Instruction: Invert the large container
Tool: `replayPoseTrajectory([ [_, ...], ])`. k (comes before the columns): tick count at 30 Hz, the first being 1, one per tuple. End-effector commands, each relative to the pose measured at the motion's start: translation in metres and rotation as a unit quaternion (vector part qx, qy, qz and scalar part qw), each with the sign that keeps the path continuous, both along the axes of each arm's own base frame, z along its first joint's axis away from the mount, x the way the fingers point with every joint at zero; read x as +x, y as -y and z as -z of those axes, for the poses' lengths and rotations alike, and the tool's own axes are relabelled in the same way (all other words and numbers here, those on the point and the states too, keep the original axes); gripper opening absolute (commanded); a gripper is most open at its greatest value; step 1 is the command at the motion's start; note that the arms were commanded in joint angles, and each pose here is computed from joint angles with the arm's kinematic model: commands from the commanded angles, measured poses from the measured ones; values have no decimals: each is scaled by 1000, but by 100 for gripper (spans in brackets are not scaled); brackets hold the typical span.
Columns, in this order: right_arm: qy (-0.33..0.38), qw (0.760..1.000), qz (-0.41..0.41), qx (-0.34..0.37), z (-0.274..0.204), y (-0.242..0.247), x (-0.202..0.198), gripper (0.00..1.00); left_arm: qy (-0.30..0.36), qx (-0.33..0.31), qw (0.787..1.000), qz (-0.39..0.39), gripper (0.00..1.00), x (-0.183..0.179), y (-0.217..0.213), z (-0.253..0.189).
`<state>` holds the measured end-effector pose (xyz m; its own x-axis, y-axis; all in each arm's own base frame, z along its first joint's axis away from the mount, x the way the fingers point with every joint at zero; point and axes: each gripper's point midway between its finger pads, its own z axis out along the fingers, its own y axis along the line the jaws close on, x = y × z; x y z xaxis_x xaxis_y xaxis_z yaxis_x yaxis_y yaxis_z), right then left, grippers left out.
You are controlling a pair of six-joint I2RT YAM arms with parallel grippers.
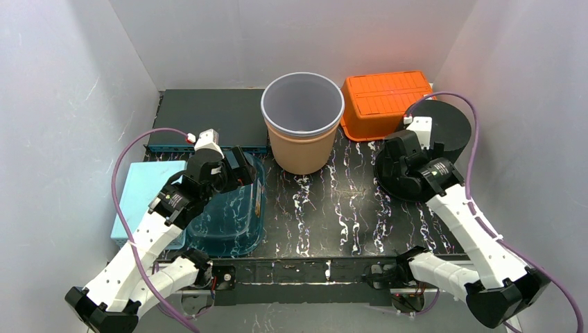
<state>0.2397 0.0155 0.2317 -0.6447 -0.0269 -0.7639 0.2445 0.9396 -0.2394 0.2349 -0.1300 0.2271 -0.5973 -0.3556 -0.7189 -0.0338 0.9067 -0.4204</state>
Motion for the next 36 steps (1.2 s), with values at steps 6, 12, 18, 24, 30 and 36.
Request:
replayPoseTrajectory([
  [6, 52, 997, 39, -47, -16, 17, 35, 99, 17, -6, 1000, 0, 97, 2, -2, -16],
  [12, 55, 995, 61, -60, -12, 28, 51, 99, 17, -2, 1000, 1, 97, 0, -3, -14],
  [18, 56, 994, 78, -58, -9, 39, 62, 99, 17, -2, 1000, 0, 97, -2, -5, -14],
  [24, 52, 994, 77, -59, -4, 42, 71, 99, 19, -4, 1000, -2, 98, -2, -6, -16],
  [30, 36, 994, 90, -56, 7, 53, 78, 99, 19, -2, 1000, 1, 98, -2, -5, -16],
  [36, 40, 994, 91, -38, 5, 56, 84, 99, 19, -5, 1000, 8, 98, -3, -3, -18],
])
